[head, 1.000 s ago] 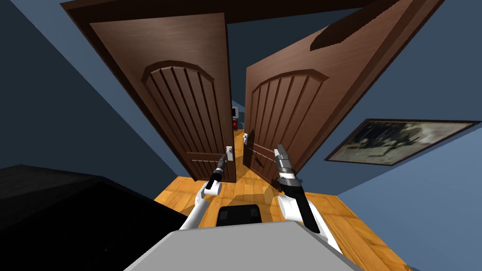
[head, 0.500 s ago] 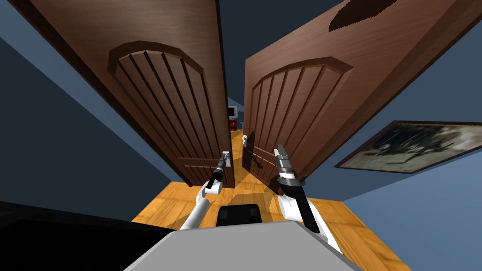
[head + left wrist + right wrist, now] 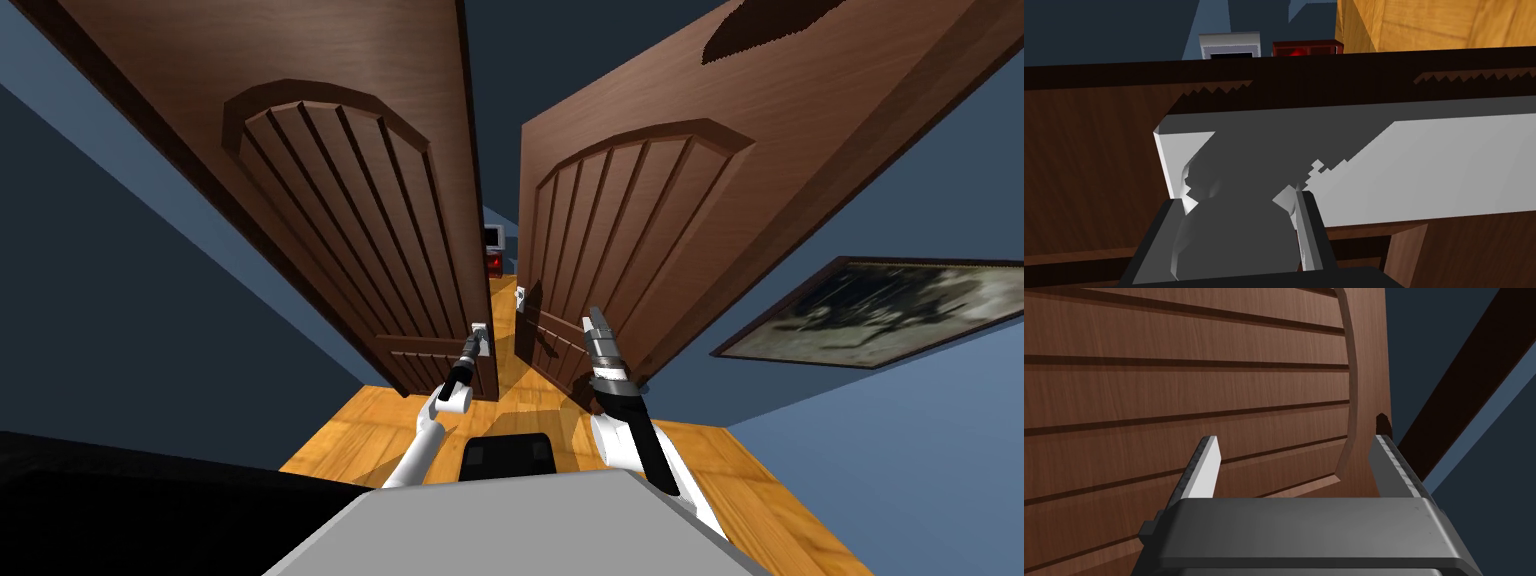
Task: Push the door open
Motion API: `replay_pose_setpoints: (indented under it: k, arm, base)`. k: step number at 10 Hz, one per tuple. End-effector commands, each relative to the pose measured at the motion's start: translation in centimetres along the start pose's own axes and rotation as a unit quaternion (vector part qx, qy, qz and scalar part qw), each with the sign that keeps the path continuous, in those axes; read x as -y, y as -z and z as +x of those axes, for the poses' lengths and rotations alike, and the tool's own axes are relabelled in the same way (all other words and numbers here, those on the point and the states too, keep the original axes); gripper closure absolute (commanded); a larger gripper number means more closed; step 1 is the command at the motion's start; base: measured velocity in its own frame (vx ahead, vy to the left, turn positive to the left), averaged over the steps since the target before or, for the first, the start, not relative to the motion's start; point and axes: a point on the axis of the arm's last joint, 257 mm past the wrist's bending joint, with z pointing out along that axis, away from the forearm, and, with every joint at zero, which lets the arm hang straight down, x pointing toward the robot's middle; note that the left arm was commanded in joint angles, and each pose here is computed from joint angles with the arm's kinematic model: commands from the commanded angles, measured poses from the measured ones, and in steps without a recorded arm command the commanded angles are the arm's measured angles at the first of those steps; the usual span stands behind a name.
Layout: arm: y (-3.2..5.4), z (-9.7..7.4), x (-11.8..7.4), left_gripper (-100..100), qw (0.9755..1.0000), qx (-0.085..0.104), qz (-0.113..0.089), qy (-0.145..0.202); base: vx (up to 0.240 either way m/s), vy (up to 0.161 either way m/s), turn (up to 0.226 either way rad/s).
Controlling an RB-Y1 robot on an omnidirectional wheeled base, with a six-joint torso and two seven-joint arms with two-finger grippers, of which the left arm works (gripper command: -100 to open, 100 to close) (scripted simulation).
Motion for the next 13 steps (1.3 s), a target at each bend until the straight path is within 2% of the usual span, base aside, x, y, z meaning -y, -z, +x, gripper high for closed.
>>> replay_pose_setpoints:
  k: [1, 2, 3, 7, 8, 12, 13]
  arm:
    - [-0.02, 0.0, 0.1, 100, 1.0000, 0.000, 0.001, 0.001]
    - [-0.02, 0.0, 0.1, 100, 1.0000, 0.000, 0.001, 0.001]
    - [-0.18, -2.1, 0.1, 100, 0.9998, 0.019, 0.001, -0.007]
    - [-0.49, -5.8, 0.6, 100, 0.9984, 0.053, 0.007, -0.019]
    - [-0.49, -5.8, 0.6, 100, 0.9984, 0.053, 0.007, -0.019]
    - [-0.60, -10.7, 1.4, 100, 0.9944, 0.099, 0.015, -0.032]
    - [-0.56, -11.0, 1.4, 100, 0.9942, 0.102, 0.015, -0.032]
  base:
    - [-0.009, 0.001, 0.003]
    - [0.000, 0.000, 0.000]
    - [0.019, -0.007, -0.145]
    - [0.033, -0.006, -0.109]
    - [0.032, -0.004, -0.037]
    - [0.040, 0.005, -0.102]
    - [0.049, 0.027, 0.006]
